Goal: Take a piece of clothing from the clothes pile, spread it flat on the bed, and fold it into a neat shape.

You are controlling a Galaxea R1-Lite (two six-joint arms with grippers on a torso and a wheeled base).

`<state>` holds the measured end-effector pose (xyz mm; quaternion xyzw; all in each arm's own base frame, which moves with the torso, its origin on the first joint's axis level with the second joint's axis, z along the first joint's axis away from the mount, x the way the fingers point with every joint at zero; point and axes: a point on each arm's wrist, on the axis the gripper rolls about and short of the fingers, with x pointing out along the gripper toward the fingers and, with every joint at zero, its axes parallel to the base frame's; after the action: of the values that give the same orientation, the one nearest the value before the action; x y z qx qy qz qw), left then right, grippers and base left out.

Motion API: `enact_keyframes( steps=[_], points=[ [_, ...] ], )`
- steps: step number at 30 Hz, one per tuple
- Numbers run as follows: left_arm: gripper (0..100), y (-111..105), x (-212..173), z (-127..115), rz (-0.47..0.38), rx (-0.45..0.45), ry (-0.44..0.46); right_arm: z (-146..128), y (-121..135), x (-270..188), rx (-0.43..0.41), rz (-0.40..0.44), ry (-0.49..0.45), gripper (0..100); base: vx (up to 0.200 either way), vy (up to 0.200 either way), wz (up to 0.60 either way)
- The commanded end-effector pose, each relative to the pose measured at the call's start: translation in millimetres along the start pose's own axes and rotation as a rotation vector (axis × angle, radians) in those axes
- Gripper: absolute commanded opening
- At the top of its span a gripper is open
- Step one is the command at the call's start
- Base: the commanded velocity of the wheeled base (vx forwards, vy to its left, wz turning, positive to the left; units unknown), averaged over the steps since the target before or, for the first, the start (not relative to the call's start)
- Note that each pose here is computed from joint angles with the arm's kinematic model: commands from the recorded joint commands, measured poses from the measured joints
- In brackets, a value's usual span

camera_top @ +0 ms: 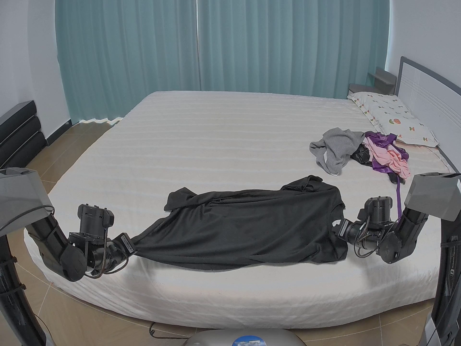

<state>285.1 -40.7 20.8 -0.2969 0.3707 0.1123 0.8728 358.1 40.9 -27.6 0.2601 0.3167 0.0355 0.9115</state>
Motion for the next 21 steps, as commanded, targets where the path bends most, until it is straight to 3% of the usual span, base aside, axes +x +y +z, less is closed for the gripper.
enact_keyframes(
  steps=[1, 3, 6, 16, 17, 21],
  points=[
    [0, 5.8, 9.7, 7.0, -0.006, -0.028, -0.043, 34.8, 1.7, 9.2, 0.009, 0.011, -0.088, 0, 0.000, 0.000, 0.00],
    [0, 9.8, 18.5, 10.1, -0.013, -0.050, -0.070, 52.7, 4.8, 18.9, 0.010, 0.030, -0.139, 0, 0.000, 0.000, 0.00],
    [0, 9.6, 26.4, 11.3, -0.019, -0.085, -0.081, 58.0, 8.4, 29.9, 0.004, 0.044, -0.157, 0, 0.000, 0.000, 0.00],
    [0, 7.6, 35.1, 12.8, -0.028, -0.114, -0.079, 54.2, 9.3, 64.5, -0.005, 0.018, -0.187, 0, 0.000, 0.000, 0.00],
    [0, 7.0, 37.0, 13.3, -0.031, -0.116, -0.078, 55.2, 9.3, 69.7, -0.005, 0.011, -0.202, 100, 0.000, 0.000, 0.00],
    [0, 7.6, 38.2, 13.0, -0.034, -0.122, -0.071, 52.9, 7.8, 74.2, -0.004, 0.006, -0.203, 100, 0.000, 0.000, 0.00]
  ],
)
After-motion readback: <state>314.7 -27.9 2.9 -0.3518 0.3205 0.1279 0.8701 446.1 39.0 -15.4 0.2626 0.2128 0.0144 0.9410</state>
